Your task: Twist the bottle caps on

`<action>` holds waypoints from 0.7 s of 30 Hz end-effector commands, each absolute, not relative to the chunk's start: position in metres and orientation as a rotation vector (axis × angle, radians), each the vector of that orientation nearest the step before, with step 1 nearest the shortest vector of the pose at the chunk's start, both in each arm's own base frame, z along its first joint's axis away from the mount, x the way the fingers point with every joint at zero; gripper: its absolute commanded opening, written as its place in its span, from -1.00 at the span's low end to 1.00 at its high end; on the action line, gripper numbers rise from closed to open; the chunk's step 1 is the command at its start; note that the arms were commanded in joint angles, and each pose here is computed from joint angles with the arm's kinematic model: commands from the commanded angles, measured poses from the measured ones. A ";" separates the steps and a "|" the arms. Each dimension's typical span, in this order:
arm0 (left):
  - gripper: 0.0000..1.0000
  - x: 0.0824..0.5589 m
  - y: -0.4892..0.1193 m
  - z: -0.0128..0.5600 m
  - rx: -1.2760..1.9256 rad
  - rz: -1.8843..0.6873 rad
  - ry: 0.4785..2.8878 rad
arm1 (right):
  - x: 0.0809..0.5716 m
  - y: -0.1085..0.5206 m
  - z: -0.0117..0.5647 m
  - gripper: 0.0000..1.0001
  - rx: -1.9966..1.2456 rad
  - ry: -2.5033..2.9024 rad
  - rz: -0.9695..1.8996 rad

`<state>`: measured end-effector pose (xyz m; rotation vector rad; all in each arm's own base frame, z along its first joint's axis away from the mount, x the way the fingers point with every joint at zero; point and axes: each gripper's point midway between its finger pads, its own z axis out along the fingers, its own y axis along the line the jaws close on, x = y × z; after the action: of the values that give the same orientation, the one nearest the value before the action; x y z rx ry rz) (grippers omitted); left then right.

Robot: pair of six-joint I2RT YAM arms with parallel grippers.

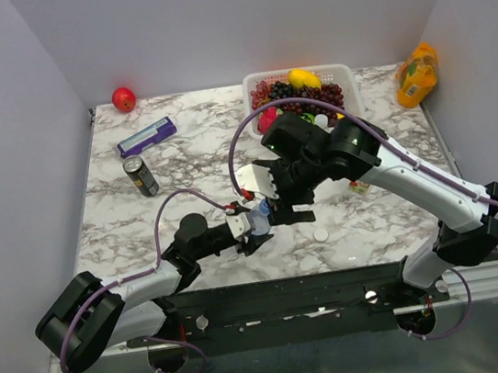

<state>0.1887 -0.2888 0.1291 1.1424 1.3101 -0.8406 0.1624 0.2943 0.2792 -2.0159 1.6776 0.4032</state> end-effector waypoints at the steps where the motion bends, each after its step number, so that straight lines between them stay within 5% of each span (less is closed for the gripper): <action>1: -1.00 0.186 -0.293 0.142 1.119 -0.869 1.264 | 0.151 0.280 0.271 0.79 -2.064 1.718 0.425; 17: -1.00 0.180 -0.303 0.150 1.119 -0.972 1.272 | 0.172 0.311 0.269 0.80 -2.048 1.639 0.408; 21: -1.00 0.179 -0.306 0.152 1.108 -1.005 1.281 | 0.173 0.313 0.269 0.96 -2.052 1.610 0.407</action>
<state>0.1823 -0.2969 0.1360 1.1166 1.3249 -0.9403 0.1679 0.3059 0.2639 -2.0603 1.6699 0.4084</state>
